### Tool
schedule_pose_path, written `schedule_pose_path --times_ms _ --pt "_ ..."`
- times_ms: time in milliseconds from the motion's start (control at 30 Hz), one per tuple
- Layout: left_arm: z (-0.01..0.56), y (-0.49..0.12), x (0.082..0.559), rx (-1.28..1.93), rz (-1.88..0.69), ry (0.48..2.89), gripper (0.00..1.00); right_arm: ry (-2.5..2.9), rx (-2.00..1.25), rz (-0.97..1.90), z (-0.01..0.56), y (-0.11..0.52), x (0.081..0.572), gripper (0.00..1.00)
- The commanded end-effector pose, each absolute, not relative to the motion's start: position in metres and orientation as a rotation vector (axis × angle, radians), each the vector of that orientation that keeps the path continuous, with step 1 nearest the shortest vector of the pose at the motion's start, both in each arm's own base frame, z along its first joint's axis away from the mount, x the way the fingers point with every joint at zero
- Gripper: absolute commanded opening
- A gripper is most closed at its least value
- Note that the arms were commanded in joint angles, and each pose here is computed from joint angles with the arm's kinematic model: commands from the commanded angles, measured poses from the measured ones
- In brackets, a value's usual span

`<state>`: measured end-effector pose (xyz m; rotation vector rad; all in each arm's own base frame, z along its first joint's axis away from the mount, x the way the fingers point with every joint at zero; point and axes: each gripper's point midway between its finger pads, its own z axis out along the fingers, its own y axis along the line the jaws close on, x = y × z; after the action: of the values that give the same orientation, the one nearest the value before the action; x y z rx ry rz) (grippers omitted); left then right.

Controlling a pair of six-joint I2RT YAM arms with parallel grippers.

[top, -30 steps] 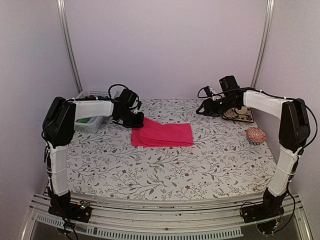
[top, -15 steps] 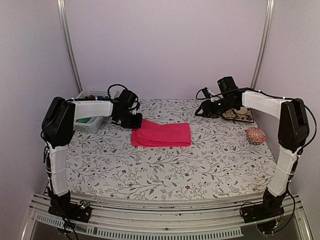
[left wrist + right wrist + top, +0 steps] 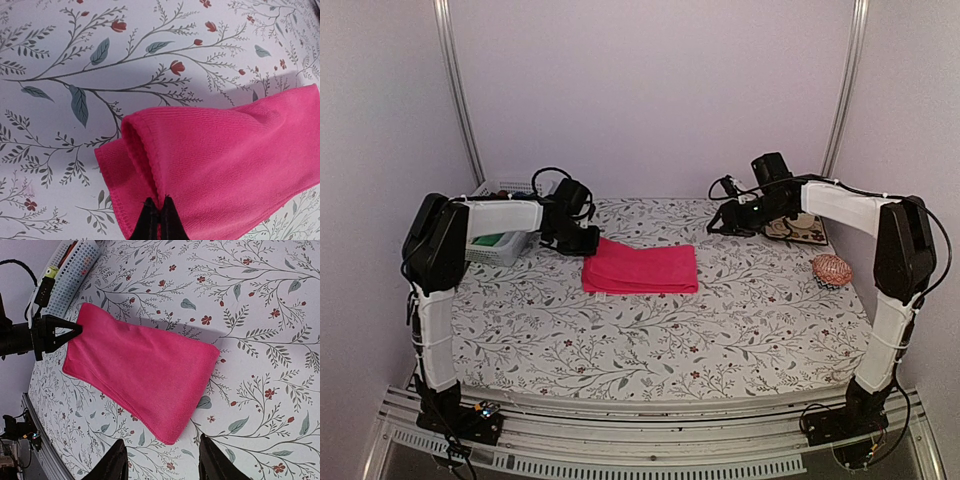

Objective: Roll the towels
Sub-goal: Adjust the towel at the center of the board.

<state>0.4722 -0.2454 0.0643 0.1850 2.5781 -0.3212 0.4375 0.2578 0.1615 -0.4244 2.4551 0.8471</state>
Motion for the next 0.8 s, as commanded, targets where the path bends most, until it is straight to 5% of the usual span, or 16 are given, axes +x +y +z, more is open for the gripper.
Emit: schedule_pose_path --times_ms 0,500,567,700,767 --pt "0.054 -0.236 0.471 0.192 -0.273 2.6 0.0 2.455 -0.452 0.845 0.163 0.262 0.438 0.49" --pt "0.026 -0.223 0.465 0.193 -0.211 2.645 0.02 2.461 -0.467 0.844 0.16 0.265 0.434 0.49" --pt "0.025 -0.221 0.466 0.194 -0.197 2.644 0.17 2.463 -0.468 0.843 0.159 0.265 0.434 0.49" --pt "0.039 -0.218 0.469 0.195 -0.179 2.613 0.8 2.464 -0.475 0.846 0.159 0.266 0.433 0.5" --pt "0.055 -0.22 0.471 0.211 -0.193 2.579 0.96 2.464 -0.477 0.844 0.158 0.265 0.433 0.5"
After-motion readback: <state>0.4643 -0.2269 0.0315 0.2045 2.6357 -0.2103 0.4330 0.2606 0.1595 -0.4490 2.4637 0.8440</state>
